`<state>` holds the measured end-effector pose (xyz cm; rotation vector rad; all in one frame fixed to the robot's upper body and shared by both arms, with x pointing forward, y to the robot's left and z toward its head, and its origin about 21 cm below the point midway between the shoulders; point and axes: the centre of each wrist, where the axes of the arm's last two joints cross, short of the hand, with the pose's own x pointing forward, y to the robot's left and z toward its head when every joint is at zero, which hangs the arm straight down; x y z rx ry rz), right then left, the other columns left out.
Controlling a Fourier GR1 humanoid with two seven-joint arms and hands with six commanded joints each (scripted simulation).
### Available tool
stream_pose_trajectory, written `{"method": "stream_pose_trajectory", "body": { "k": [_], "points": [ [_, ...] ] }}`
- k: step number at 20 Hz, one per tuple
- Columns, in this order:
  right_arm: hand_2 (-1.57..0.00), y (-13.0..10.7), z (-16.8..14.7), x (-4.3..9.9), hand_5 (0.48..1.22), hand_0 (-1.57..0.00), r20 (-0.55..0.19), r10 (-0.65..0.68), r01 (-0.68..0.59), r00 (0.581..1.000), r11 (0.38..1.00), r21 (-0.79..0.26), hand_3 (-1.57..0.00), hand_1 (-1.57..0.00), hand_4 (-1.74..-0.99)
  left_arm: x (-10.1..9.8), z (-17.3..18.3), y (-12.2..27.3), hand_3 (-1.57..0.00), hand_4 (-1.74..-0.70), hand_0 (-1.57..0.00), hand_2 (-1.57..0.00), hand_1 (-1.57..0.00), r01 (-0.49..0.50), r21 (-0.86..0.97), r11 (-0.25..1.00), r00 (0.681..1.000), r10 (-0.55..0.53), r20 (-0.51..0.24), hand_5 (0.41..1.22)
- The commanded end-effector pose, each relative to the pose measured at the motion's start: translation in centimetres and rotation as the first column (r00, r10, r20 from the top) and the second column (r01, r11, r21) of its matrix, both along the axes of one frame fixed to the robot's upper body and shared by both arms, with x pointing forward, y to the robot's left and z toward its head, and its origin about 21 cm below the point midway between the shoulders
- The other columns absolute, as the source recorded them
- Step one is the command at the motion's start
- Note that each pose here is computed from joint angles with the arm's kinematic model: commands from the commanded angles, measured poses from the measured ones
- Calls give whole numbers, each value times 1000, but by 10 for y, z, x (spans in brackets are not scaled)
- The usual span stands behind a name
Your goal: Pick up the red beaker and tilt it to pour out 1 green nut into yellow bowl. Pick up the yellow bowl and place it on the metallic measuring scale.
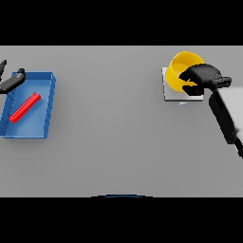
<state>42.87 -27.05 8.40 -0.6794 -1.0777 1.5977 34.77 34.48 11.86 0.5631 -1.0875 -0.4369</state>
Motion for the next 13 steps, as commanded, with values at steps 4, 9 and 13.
{"method": "stream_pose_trajectory", "body": {
  "k": [4,9,13],
  "points": [
    [-376,1,-1,1,863,-484,-34,-26,27,999,999,20,-318,-459,-1485,-1,0,1,1,-837,1,1,1,6,-20,1000,1000,-6,10,760],
    [-122,-2,-2,-1,811,-158,-50,-18,17,999,1000,-25,-105,-155,-1422,1,-5,-4,1,-836,1,1,1,6,-20,1000,1000,-6,-2,753],
    [-50,-1,0,1,779,-64,-59,-23,20,998,999,-40,-42,-63,-1390,-1,-2,-4,1,-833,1,1,1,3,-14,1000,1000,-3,11,760]
  ]
}}
